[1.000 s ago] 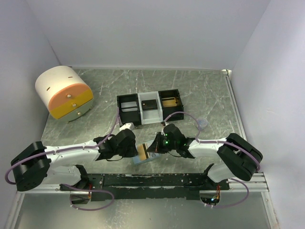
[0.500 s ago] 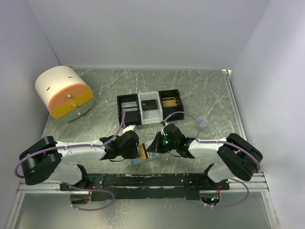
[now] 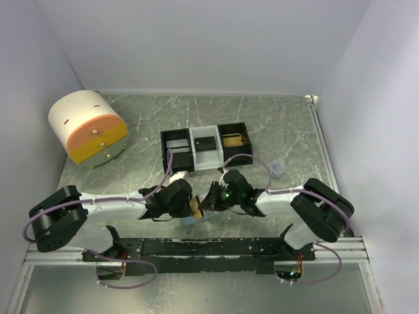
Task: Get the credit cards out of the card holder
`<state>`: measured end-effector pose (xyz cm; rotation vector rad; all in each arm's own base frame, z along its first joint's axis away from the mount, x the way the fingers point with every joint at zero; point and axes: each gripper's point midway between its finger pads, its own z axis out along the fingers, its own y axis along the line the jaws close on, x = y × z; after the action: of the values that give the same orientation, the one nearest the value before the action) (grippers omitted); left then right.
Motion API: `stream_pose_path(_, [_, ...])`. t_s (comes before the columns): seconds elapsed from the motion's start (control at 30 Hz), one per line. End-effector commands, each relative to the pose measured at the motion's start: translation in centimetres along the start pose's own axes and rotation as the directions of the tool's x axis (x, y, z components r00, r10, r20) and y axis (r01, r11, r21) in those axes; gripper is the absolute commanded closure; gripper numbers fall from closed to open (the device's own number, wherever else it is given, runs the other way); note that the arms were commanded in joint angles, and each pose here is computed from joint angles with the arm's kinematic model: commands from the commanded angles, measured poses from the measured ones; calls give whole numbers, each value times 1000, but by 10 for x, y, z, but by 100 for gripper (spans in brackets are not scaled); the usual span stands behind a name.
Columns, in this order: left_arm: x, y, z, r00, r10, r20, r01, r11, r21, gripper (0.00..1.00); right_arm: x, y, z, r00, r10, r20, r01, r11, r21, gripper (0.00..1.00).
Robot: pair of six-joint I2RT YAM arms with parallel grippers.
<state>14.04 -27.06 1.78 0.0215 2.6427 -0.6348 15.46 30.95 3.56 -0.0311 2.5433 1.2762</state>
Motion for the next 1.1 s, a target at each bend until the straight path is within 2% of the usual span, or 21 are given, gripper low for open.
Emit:
stream_pose_path(0.0, [16,23,5,999,28,-44,-32,995,-98,91,-4,9,3,1000,-14,-2,14,999,-41,89])
stream_pose_path(0.17, [13,24,3,999,34,-36,-38,993,-109,92,-9,7,4,999,-33,11,33,999,-8,90])
stream_pose_path(0.37, [14,25,2,999,27,-32,-30,994,-108,92,-9,8,3,999,-41,9,41,999,-7,100])
stream_pose_path(0.77, [2,22,-10,1000,24,19,-22,995,-102,91,-27,20,-15,983,-161,87,161,987,10,100])
stream_pose_path(0.9, [-7,13,-18,998,34,53,-30,997,-66,86,-37,24,-26,956,-256,145,256,966,20,100])
stream_pose_path(1.07, [-16,8,-28,996,62,66,-57,996,-69,75,-57,23,-46,893,-389,225,371,921,119,100])
